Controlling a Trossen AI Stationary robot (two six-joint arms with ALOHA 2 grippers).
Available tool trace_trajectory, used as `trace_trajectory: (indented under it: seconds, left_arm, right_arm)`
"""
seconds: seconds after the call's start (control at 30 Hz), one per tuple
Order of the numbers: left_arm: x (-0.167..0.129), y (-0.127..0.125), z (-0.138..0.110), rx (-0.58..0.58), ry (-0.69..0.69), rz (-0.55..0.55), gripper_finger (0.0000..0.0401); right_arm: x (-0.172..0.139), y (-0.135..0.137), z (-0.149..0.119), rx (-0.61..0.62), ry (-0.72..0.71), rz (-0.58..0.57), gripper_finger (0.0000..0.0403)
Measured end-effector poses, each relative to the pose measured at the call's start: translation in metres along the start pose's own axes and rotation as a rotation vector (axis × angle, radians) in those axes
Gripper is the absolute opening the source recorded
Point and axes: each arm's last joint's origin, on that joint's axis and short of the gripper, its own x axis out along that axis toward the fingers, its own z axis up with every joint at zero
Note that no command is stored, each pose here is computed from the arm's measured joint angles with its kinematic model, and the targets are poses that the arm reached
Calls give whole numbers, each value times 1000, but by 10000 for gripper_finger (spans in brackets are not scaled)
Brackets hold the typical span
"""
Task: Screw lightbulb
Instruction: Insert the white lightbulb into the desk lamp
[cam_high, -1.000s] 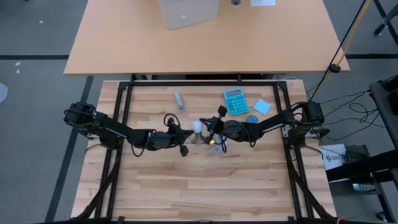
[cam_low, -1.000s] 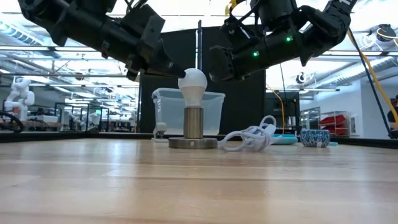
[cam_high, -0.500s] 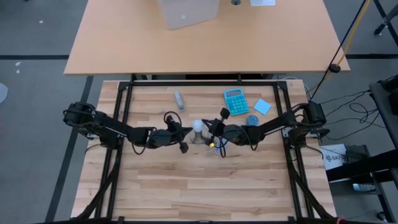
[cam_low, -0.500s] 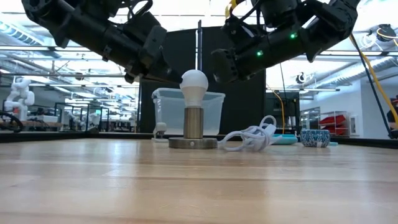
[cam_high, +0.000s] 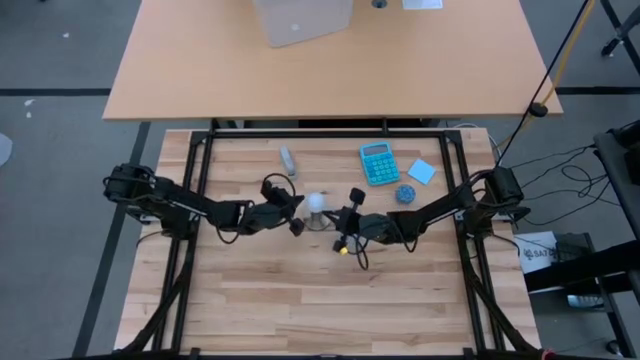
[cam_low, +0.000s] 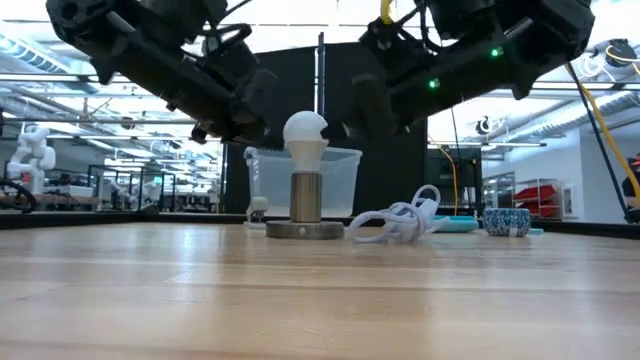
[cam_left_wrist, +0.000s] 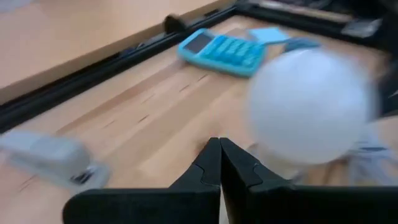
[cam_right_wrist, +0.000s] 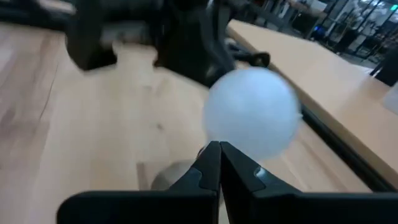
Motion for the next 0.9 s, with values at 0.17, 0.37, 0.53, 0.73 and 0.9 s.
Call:
trace_trajectory:
  seconds: [0.17, 0.37, 0.53, 0.73, 0.9]
  left_arm:
    - [1, 3, -2, -12, 17, 22, 0]
    - [-6, -5, -2, -8, 7, -18, 0]
    - [-16, -17, -5, 7, 13, -100, 0]
    - [-28, -30, -10, 2, 20, -162, 0]
    - [-30, -34, -8, -15, 6, -201, 0]
  right_arm:
    - [-4, 6, 1, 10, 7, 4, 0]
    - [-6, 7, -7, 5, 79, -2, 0]
    - [-3, 2, -14, 19, 142, -25, 0]
    - [5, -13, -16, 45, 153, -104, 0]
    - [15, -32, -17, 93, 155, -165, 0]
